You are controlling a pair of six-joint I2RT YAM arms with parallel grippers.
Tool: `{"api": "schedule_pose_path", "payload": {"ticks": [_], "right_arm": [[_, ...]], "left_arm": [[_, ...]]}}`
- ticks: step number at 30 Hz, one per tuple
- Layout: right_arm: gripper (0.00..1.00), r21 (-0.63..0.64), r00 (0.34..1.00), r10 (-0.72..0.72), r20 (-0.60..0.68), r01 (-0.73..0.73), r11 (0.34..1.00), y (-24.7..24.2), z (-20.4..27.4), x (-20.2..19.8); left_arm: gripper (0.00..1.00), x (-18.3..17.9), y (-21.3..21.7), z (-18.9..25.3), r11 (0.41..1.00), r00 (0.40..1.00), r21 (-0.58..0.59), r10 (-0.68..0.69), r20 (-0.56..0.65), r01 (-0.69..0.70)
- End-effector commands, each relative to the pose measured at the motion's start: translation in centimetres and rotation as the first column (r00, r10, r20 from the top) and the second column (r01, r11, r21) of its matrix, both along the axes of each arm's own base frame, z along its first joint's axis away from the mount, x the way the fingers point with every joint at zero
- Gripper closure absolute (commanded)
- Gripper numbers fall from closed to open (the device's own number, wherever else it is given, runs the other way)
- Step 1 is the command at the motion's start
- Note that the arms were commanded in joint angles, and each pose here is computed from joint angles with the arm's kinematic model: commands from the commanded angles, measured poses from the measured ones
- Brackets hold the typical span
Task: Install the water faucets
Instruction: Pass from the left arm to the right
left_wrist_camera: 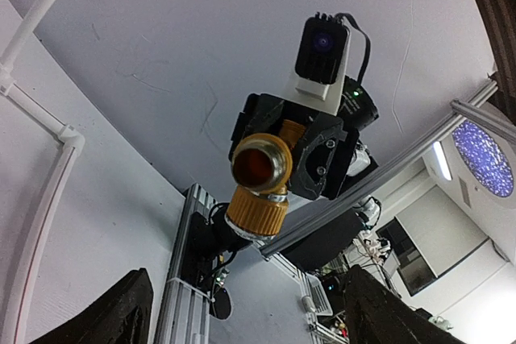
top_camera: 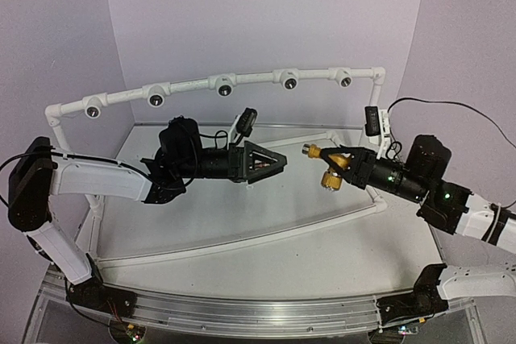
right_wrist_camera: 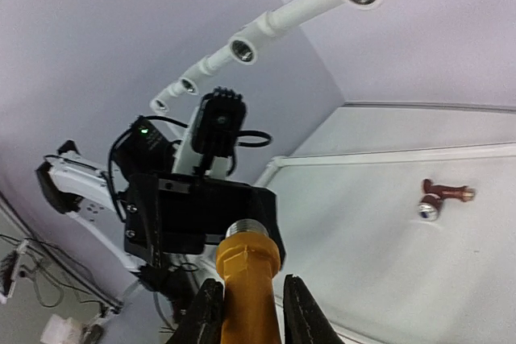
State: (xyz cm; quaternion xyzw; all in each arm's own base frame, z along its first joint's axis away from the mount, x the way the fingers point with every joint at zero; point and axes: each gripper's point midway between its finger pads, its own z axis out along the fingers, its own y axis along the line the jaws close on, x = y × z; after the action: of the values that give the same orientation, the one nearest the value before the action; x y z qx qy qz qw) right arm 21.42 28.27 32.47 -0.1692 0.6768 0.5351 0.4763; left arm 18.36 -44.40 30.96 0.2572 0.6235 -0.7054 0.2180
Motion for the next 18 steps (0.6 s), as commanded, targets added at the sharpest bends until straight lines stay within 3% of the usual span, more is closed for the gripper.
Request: {"api": "schedule_pose_path", "payload": {"ticks": [1, 5, 8, 14, 18], "right_arm": [[1.00, -0.239, 0.966, -0.240, 0.094, 0.256, 0.937, -3.7, 0.1, 2.6], [1.00, -0.505, 0.899, -0.349, 0.264, 0.437, 0.744, -7.8, 0.3, 4.4], [1.00, -0.665, 0.840, -0.356, 0.410, 0.542, 0.514, -10.8, 1.3, 6.1], [1.00, -0.729, 0.742, -0.272, 0.613, 0.664, 0.168, -14.1, 5.0, 8.4], [1.00, -0.717, 0.711, -0.149, 0.687, 0.696, 0.019, -14.4, 7.0, 9.6]], "left_arm": [[0.14, 0.9, 0.8, 1.0, 0.997, 0.994, -0.014, 0.074, 0.086, -0.073], [0.17, 1.9, -0.3, -3.0, 0.983, 0.981, 0.130, 0.104, 0.162, -0.126], [0.17, 2.4, -1.7, -5.8, 0.957, 0.964, 0.239, 0.107, 0.243, -0.166], [0.16, 3.8, -5.0, -10.9, 0.901, 0.928, 0.387, 0.040, 0.371, -0.194], [0.14, 3.8, -8.2, -15.3, 0.818, 0.885, 0.539, -0.087, 0.458, -0.199]]}}
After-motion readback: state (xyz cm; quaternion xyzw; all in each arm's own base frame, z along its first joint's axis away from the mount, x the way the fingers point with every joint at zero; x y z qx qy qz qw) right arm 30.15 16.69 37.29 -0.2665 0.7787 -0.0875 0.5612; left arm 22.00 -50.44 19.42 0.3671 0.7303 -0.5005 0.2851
